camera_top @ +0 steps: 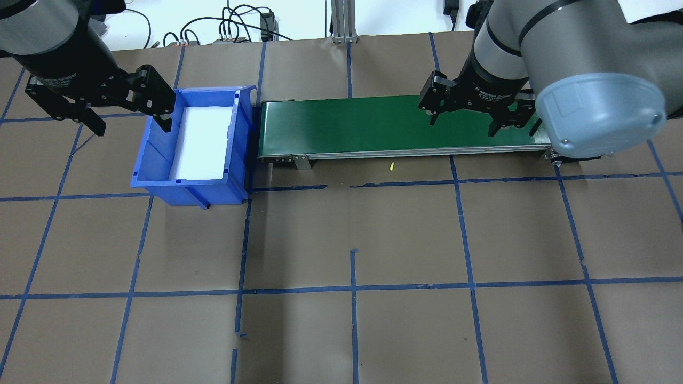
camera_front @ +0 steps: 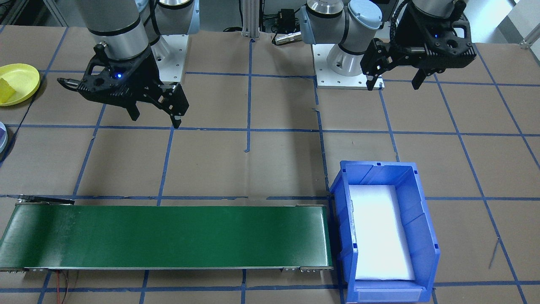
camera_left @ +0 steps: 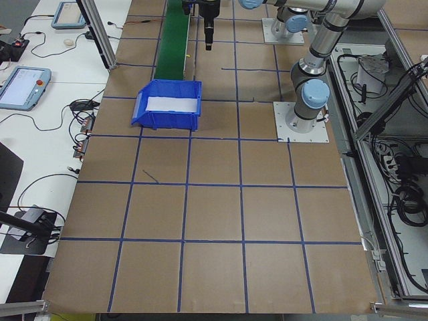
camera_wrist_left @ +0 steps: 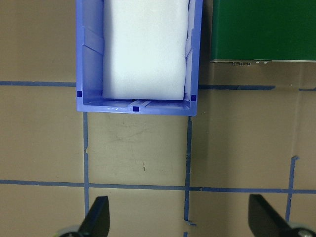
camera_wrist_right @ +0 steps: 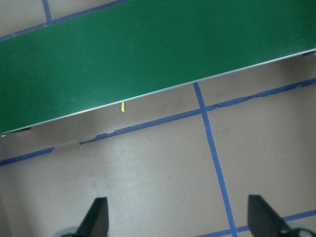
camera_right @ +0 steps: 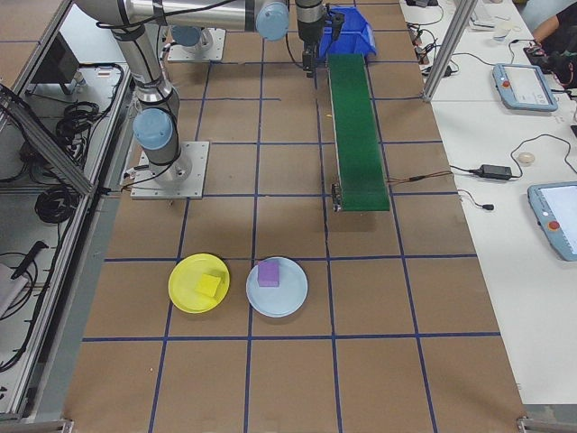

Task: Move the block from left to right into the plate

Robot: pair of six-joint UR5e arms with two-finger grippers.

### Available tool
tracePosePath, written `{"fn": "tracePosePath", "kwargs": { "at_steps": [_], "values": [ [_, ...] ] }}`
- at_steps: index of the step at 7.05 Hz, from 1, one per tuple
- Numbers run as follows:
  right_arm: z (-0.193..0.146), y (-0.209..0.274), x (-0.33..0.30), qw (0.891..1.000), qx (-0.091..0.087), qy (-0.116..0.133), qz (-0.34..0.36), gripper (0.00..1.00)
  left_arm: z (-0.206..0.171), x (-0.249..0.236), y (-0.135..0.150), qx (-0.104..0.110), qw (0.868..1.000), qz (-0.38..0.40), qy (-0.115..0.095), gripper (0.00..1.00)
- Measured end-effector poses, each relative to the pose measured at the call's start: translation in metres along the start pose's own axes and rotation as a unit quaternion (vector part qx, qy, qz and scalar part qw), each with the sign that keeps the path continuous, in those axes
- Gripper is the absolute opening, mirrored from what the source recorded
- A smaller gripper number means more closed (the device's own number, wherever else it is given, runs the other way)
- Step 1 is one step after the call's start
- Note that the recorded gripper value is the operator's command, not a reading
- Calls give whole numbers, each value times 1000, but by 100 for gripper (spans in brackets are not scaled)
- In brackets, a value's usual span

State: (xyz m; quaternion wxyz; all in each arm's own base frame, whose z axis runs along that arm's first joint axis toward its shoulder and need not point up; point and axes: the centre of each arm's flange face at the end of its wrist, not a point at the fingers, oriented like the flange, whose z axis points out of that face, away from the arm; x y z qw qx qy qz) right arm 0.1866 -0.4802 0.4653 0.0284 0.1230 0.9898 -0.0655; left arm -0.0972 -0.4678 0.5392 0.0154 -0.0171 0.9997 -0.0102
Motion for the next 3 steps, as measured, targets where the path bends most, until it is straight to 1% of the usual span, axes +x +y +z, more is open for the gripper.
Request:
{"fn": "tracePosePath", "kwargs": {
  "at_steps": [2, 3],
  "values": [
    [-9, 6, -2, 1000, 5, -1, -1, 100, 0, 0, 0, 0, 1000, 0, 0, 100],
    [-9, 8, -2, 1000, 3, -3, -1, 100, 0, 0, 0, 0, 1000, 1, 0, 100]
  ]
}}
